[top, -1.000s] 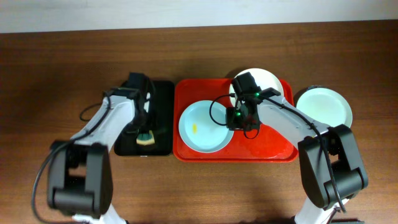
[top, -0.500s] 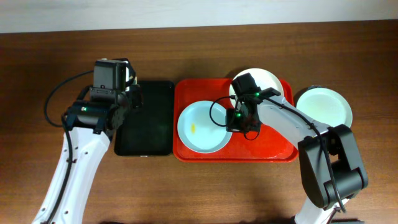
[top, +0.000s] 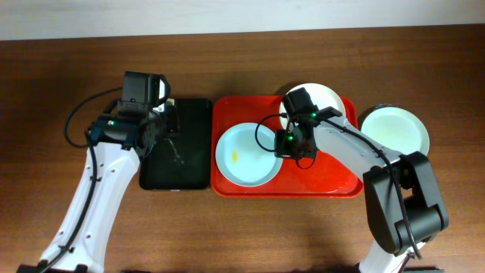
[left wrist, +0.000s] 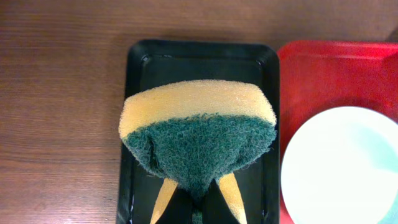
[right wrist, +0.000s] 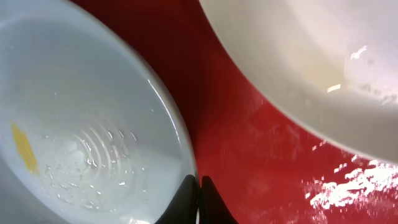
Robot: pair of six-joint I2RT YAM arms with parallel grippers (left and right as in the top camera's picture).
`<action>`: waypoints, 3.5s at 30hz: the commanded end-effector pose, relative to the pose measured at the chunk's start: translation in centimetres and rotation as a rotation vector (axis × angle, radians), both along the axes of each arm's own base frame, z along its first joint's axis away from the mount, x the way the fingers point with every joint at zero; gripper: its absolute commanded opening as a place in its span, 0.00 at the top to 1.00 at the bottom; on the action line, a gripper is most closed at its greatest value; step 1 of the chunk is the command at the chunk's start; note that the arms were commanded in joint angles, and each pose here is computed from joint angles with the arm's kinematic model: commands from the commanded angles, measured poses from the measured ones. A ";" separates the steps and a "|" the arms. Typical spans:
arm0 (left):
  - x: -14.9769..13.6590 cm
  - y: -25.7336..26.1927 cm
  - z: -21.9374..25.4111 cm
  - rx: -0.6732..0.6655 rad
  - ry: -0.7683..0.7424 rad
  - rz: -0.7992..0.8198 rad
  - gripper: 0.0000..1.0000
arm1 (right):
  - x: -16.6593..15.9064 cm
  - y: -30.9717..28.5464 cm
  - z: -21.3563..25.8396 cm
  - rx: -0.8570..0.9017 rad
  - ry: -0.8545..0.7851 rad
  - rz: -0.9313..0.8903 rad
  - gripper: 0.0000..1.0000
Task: Clean dirty plates on tray and stack at the side
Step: 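Carry the sponge with the left gripper onto the light blue plate, then rub the sponge over the light blue plate with the left gripper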
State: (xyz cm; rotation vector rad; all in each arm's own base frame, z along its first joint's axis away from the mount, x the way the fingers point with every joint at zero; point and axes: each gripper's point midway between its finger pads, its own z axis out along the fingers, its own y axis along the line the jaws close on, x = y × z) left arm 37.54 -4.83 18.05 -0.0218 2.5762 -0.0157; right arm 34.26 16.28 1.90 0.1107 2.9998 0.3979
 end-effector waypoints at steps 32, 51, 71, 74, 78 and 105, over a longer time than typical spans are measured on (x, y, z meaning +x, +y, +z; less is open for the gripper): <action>-0.6 -11.2 -6.5 -0.136 0.283 -0.311 1.00 | -1.5 1.2 -1.5 0.073 0.078 -0.054 0.96; -1.3 -15.2 -13.4 -0.118 0.412 -0.258 1.00 | -1.5 1.2 -1.5 0.072 0.079 -0.053 0.96; -2.3 -19.0 -12.2 -0.432 0.498 -0.396 1.00 | -1.6 1.2 -1.5 0.071 0.083 -0.054 0.96; -0.5 -16.8 -8.8 -0.391 0.372 -0.357 1.00 | -1.6 1.2 -1.5 0.070 0.083 -0.054 0.96; 0.5 -14.7 -7.6 -0.297 0.302 -0.308 1.00 | -1.6 1.2 -1.5 0.070 0.083 -0.054 0.96; -6.1 -19.5 -20.5 -0.243 0.678 -0.337 1.00 | -1.6 1.1 -1.6 0.069 0.084 -0.054 0.96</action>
